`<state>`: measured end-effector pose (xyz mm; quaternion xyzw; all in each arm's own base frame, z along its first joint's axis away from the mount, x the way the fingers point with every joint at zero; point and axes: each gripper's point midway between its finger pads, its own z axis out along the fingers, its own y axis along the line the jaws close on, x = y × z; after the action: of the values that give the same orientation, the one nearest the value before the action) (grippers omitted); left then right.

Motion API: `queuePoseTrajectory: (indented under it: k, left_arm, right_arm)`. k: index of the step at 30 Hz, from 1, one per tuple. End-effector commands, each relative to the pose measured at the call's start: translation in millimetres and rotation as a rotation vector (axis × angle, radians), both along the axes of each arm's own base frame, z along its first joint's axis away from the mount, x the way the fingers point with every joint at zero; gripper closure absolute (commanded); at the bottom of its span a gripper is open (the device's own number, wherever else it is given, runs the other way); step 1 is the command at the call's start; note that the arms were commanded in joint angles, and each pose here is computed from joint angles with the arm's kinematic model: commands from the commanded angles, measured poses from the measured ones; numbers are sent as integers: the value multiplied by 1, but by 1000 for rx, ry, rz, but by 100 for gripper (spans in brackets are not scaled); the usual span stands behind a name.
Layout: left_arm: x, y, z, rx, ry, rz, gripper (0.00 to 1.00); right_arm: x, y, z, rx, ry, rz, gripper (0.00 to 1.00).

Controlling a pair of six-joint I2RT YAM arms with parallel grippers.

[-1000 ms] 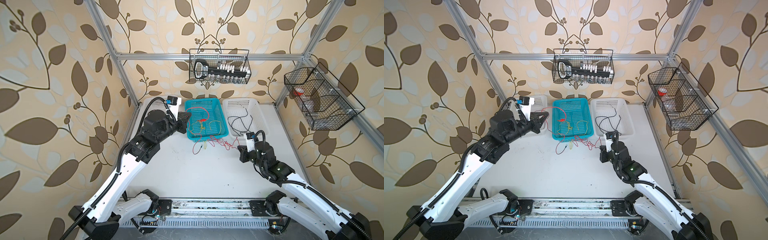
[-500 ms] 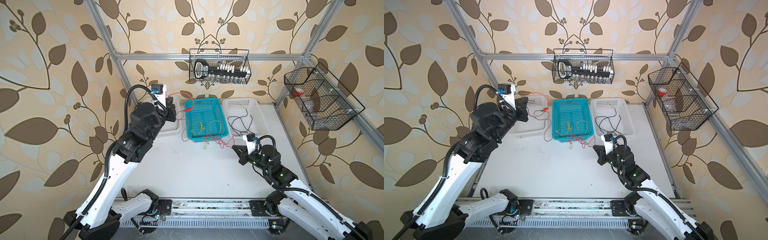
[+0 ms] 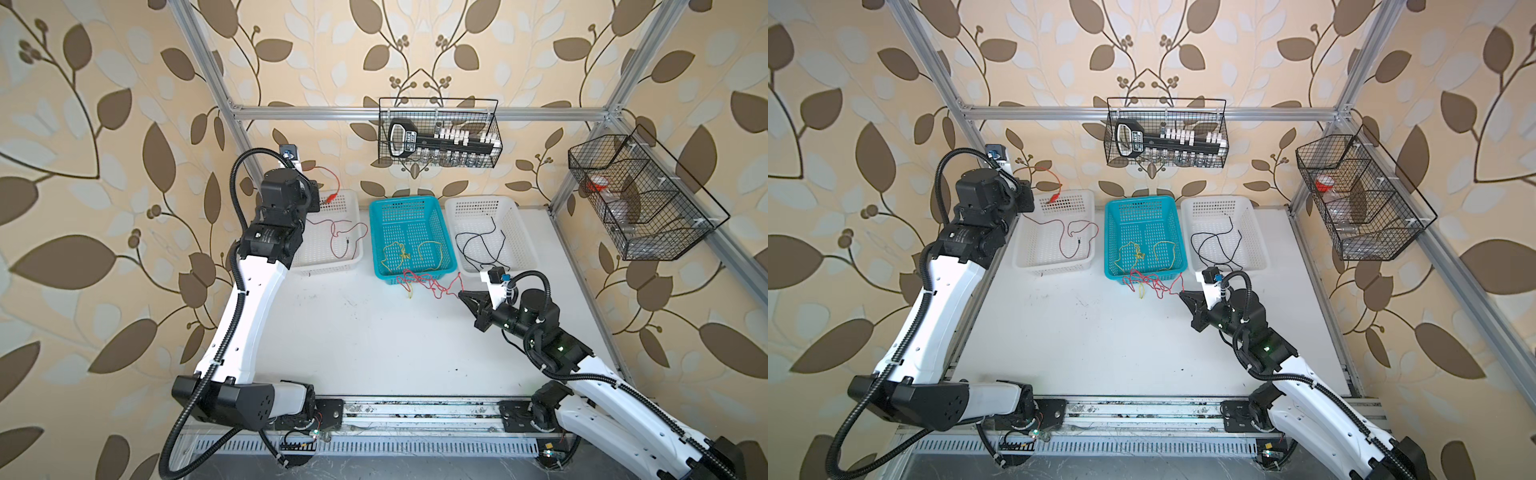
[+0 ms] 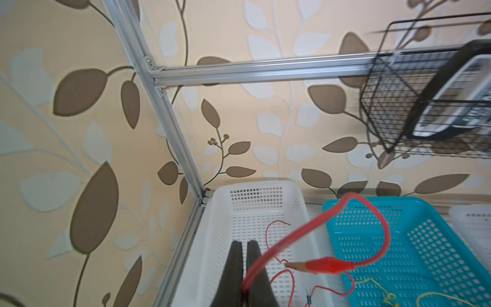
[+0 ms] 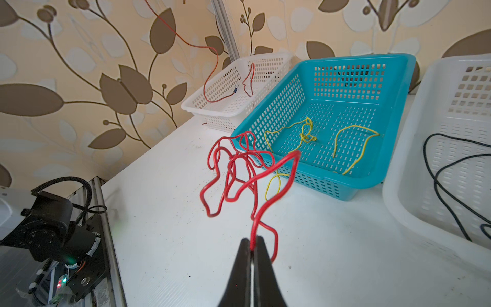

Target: Untangle the cables

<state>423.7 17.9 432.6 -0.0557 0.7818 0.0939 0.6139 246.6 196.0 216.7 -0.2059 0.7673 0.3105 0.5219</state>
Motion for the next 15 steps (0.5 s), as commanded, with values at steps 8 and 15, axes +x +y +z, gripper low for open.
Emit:
queuePoseTrajectory:
  k: [8,15]
  left_arm:
    - [48,29,-78,-172,137,8,100]
    - [56,38,-157,-297,283,56,100]
  right_arm:
    - [2,12,16,-16,-40,23,100]
    - [2,17,20,-8,-48,40,100]
